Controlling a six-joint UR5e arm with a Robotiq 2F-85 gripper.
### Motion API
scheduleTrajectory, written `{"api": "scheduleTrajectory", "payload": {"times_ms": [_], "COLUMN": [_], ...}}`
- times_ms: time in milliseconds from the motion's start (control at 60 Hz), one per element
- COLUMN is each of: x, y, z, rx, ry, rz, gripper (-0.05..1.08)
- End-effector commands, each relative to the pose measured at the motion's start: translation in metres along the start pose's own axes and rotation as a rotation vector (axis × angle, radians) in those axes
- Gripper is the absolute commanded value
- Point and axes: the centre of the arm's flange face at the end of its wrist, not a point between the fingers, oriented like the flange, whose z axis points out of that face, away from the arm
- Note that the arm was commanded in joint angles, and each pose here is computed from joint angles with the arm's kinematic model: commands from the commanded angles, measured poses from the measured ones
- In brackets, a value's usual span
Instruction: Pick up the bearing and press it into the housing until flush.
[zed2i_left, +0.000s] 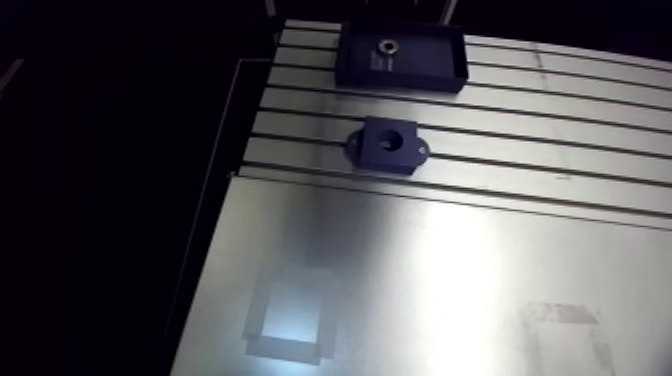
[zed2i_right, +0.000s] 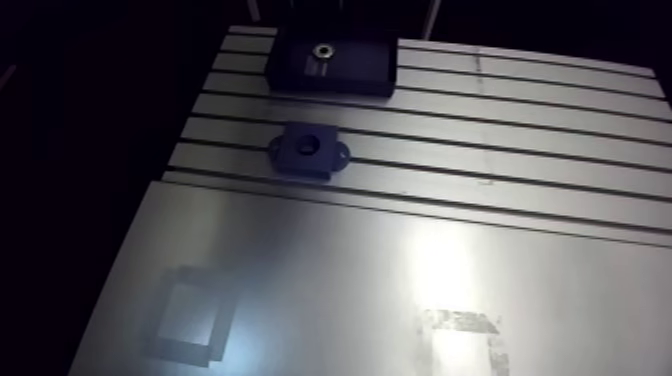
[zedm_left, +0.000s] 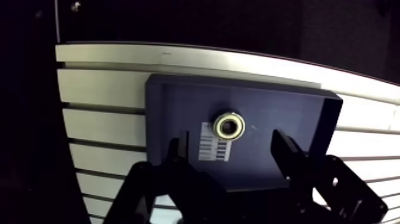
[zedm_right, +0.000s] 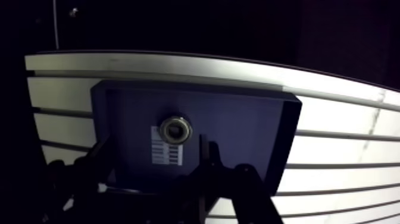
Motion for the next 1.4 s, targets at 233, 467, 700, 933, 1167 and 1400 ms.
{"api": "scheduleTrajectory", "payload": {"times_ms": [233, 467, 700, 933, 1167, 1400], "x": [-0.006, -0.009, -0.01, -0.01, -0.013, -0.014], "y": [-0.001, 0.002, 0.004, 0.004, 0.005, 0.007], "z": [0.015, 0.021, 0.026, 0.026, 0.033, 0.036], "rx": [-0.009, -0.009, -0.011, -0.009, -0.008, -0.014], "ry": [-0.02, -0.033, -0.027, -0.009, -0.021, -0.027], "rz": [0.001, 0.004, 0.016, 0.055, 0.062, 0.064], "gripper": [0.26, 0.28, 0.28, 0.28, 0.29, 0.3]}}
